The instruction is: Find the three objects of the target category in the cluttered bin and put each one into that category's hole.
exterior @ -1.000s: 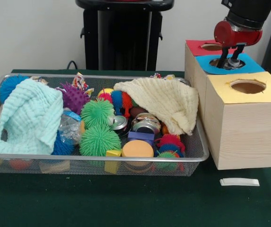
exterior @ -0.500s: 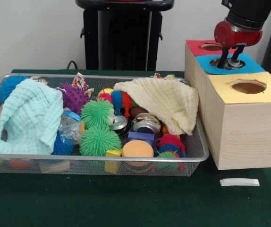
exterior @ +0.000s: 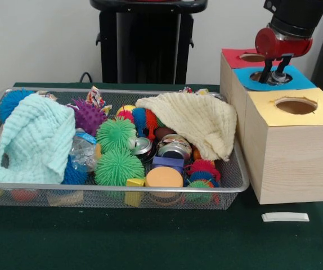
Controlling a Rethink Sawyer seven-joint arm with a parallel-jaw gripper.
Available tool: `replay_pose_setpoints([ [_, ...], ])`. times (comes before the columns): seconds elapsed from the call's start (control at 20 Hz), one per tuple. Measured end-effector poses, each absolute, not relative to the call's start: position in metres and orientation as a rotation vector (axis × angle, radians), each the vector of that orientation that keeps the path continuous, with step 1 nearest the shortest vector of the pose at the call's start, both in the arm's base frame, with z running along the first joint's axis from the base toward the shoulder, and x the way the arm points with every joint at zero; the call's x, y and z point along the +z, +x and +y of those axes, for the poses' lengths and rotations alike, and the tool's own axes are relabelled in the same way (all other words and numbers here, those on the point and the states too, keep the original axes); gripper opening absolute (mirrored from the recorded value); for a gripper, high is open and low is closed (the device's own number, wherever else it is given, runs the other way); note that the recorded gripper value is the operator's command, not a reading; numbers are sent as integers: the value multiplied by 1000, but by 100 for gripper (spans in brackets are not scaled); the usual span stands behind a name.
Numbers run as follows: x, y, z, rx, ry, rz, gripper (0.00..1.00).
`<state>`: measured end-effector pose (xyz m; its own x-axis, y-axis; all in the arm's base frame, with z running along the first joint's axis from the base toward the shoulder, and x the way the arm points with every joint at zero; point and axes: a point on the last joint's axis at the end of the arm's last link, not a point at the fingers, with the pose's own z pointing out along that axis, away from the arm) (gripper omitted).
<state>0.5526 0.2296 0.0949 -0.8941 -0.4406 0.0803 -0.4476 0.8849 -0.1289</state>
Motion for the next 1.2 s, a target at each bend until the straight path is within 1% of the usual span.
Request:
replay_pose_setpoints([
  [0.25,87,554,231,216,709,-3005,0],
  [0.85,81,558,231,212,709,-3004,0],
  [0.9,82,559,231,213,709,-3005,100],
  [1.05,84,563,232,212,709,-3019,100],
  [1.2,95,576,232,213,700,-3057,100],
])
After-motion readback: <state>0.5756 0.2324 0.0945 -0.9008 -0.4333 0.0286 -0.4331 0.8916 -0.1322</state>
